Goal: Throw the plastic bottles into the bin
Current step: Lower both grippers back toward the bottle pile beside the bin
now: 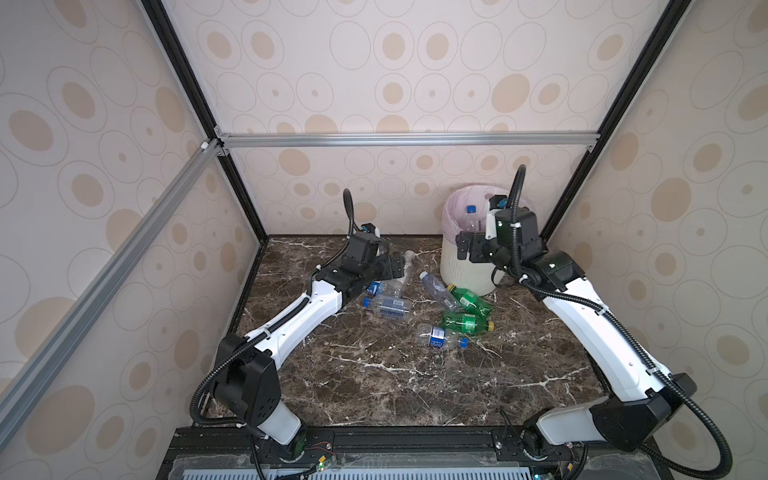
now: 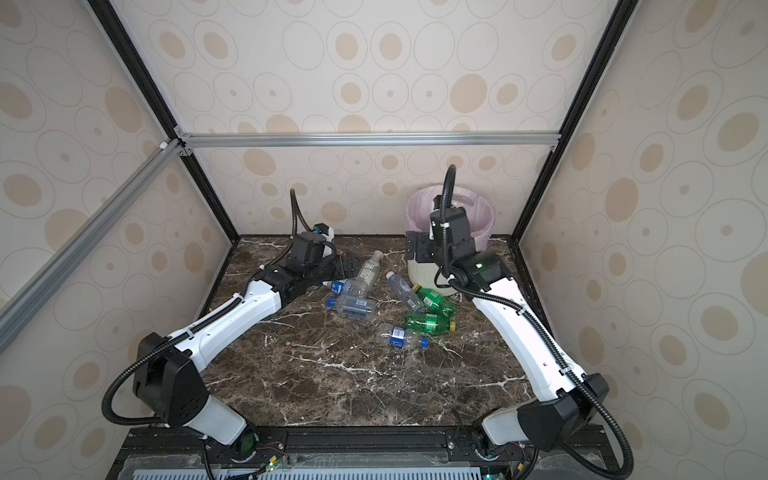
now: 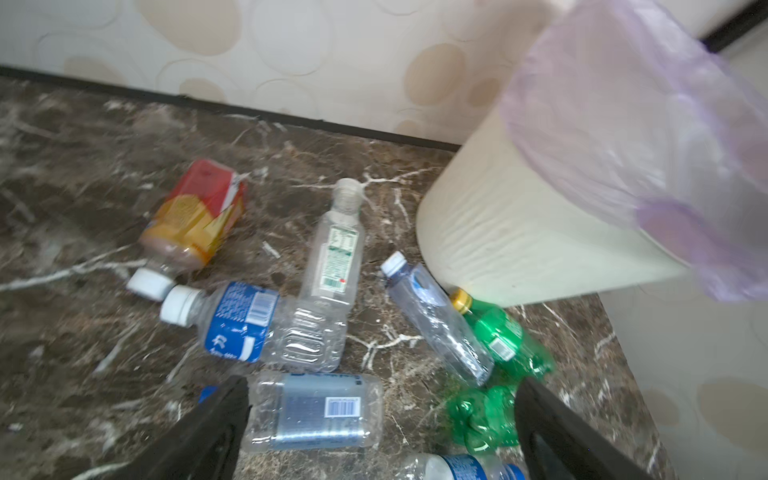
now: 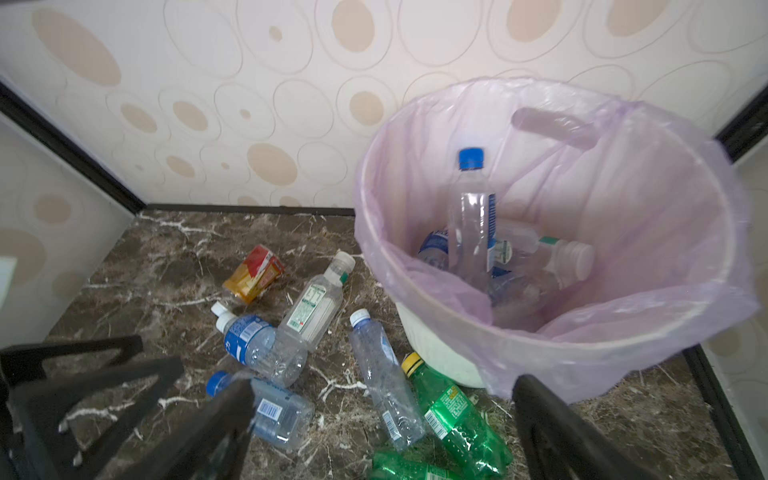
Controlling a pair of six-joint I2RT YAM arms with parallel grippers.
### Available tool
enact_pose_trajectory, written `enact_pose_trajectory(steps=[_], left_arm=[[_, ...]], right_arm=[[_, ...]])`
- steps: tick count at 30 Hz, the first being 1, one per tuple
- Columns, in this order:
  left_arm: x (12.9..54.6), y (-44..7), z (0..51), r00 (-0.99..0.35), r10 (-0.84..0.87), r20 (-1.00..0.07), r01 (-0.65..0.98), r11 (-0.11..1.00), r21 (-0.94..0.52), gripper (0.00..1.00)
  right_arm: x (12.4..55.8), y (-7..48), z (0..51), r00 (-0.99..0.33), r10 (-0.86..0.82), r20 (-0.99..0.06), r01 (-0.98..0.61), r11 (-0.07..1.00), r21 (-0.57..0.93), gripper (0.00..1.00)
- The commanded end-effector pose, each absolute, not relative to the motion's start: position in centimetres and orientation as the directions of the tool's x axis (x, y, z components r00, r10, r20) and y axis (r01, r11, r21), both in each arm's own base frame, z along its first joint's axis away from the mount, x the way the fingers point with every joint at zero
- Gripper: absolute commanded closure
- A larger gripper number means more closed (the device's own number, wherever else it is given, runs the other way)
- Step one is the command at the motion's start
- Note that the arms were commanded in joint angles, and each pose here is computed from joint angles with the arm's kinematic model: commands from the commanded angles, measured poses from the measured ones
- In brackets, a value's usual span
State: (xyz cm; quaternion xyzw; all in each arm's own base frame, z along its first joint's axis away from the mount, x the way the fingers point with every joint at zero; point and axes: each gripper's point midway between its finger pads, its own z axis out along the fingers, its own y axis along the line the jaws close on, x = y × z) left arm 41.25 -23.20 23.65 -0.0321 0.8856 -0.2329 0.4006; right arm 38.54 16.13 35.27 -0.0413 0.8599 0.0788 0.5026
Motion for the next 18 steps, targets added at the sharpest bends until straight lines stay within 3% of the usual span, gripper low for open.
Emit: enact_pose_trajectory(steps=[1,5,18], left_arm=[[40.9,-21.7,23.0,-0.679,-0.398,-0.617,-0.02,0.85,-0.526,0.01],[41.0,-20.1,21.5,-0.674,-0.496,-0.548,-0.138,0.813,-0.566,0.01],[39.8,-19.6,13.9,-0.669,-0.723,-0.175,-0.485,0.602,-0.634,0.01]], right_arm=[[37.7,18.1,34.3,-0.465,-0.067,-0.883,-0.212,0.976,0.038,0.0],[37.1,20.0,30.7,-0.504,-0.15,-0.85,-0.247,0.969,-0.024,0.0],[34.9,22.4,25.3,-0.578,-0.17,-0.798,-0.286,0.958,0.002,0.0]])
